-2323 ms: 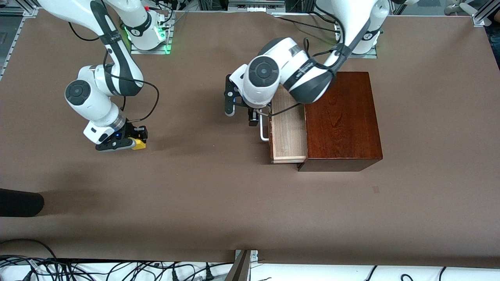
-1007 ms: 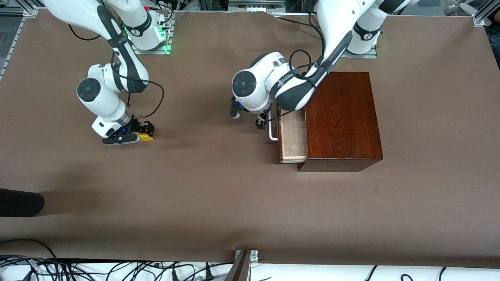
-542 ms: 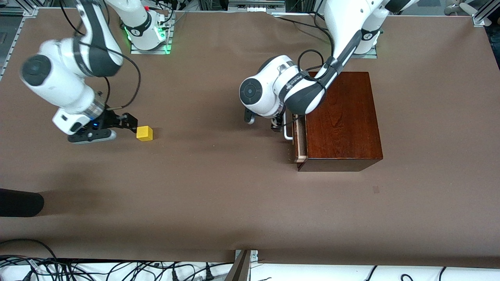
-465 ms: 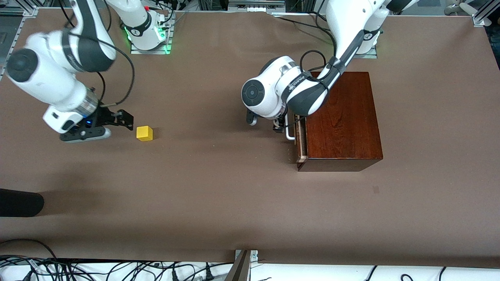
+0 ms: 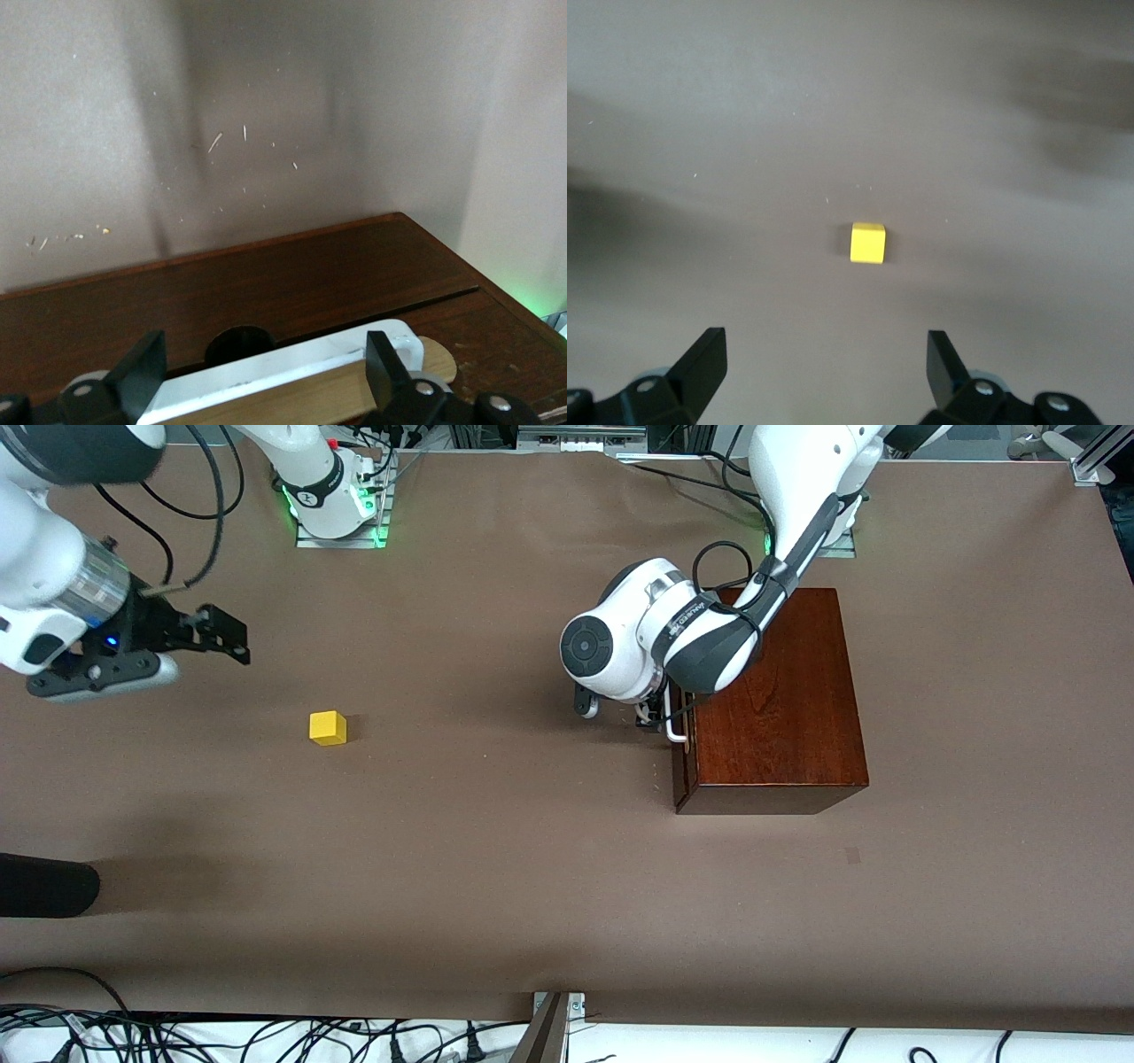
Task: Open drawer, take yellow block, close drawer
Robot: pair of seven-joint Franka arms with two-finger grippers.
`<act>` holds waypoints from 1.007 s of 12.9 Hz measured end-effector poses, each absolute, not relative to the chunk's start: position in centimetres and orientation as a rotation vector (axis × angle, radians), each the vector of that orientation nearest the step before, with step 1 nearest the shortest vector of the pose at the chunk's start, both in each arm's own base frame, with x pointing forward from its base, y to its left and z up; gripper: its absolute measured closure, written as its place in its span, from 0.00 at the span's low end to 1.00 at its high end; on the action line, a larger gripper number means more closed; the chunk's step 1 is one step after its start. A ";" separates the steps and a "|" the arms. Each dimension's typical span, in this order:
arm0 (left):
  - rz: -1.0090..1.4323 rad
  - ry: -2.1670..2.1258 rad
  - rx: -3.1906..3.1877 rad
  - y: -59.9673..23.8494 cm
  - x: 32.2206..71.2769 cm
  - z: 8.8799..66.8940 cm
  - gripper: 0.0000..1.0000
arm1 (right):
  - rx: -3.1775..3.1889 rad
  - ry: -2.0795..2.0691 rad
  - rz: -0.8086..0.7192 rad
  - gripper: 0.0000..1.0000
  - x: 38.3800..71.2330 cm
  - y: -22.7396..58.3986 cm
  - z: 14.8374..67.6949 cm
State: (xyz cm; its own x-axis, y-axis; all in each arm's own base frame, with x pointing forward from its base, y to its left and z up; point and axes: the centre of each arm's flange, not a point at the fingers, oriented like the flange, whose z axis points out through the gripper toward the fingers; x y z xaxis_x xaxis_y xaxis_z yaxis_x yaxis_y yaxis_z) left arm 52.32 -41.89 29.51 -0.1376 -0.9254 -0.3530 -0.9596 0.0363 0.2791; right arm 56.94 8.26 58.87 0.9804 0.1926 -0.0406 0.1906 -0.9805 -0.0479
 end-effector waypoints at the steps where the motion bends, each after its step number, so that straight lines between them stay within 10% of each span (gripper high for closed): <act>1: 0.696 2.206 -2.012 -41.9 52.3 29.7 0.00 | -3.079 -0.322 0.068 0.00 56.6 7.8 59.7; 7: 0.471 2.201 -2.161 -42.3 52.2 40.1 0.00 | -3.075 -0.356 0.068 0.00 56.7 6.2 60.0; 13: 0.233 1.652 -2.690 -25.6 58.9 53.5 0.00 | -3.075 -0.367 0.015 0.00 56.7 7.2 61.6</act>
State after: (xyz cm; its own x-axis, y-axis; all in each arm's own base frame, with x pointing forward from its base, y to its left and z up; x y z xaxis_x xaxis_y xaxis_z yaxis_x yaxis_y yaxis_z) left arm 58.89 -25.64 53.50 0.4445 -0.8886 -0.1130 -0.8852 -0.4551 0.0966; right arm 56.70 7.20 61.61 0.9718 0.2357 -0.0043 0.2352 -0.9709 -0.0451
